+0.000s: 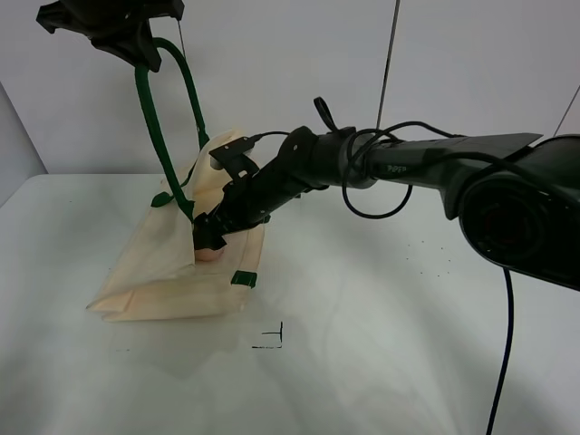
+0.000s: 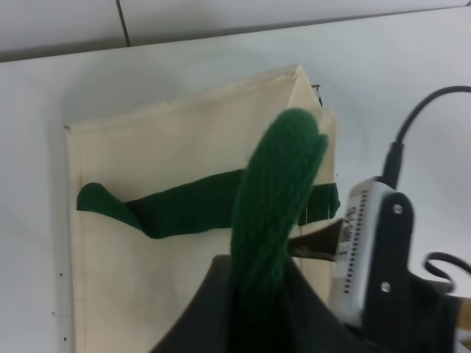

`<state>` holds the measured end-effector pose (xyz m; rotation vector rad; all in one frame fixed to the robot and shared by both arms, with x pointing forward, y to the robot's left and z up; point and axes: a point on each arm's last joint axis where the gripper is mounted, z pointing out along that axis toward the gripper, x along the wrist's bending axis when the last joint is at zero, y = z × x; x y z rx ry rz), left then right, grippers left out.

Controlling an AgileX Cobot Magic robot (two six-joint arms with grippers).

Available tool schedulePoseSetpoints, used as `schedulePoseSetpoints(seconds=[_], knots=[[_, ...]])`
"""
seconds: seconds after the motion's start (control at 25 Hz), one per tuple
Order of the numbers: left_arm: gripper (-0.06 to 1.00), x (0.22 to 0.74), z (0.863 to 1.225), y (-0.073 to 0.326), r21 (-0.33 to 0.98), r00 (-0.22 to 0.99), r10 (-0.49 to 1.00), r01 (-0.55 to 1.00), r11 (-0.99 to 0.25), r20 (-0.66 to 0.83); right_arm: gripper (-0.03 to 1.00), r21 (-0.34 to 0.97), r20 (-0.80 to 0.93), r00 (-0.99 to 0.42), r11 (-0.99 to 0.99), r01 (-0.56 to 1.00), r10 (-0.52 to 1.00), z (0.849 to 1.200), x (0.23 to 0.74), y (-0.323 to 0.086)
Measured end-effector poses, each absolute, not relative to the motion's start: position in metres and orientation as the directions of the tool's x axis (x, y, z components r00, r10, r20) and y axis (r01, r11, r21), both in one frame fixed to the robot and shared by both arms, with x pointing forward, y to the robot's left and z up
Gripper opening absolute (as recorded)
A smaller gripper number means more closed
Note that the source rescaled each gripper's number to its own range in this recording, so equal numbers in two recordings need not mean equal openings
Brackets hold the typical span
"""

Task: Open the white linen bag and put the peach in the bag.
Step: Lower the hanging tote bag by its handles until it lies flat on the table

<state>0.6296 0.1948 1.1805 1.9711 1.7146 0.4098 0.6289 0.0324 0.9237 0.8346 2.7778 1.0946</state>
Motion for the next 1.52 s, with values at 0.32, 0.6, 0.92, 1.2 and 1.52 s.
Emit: schedulePoseSetpoints(seconds=[0.32, 0.6, 0.92, 1.2, 1.52], knots=[[0.0, 0.63, 1.181, 0.195, 0.544, 0.165, 0.982, 0.834, -0.089, -0.094, 1.0, 0.369, 0.116, -0.692, 0.616, 0.696, 0.713, 0.96, 0.623, -0.012], [0.0, 0.63, 1.181, 0.195, 0.544, 0.166, 0.982, 0.834, -0.088, -0.095, 1.0, 0.258, 0.127, -0.503, 0.461, 0.849, 0.855, 0.96, 0.651, -0.072], [0.0, 0.63, 1.181, 0.194, 0.544, 0.166, 0.981, 0.835, -0.088, -0.096, 1.0, 0.235, 0.098, -0.24, 0.212, 0.948, 0.966, 0.959, 0.694, -0.186], [0.0, 0.63, 1.181, 0.194, 0.544, 0.166, 0.981, 0.835, -0.088, -0.096, 1.0, 0.167, 0.096, -0.084, 0.068, 0.984, 0.992, 0.958, 0.7, -0.261], [0.0, 0.63, 1.181, 0.194, 0.544, 0.166, 0.981, 0.835, -0.088, -0.096, 1.0, 0.055, 0.089, -0.072, 0.068, 0.996, 0.993, 0.957, 0.687, -0.27]])
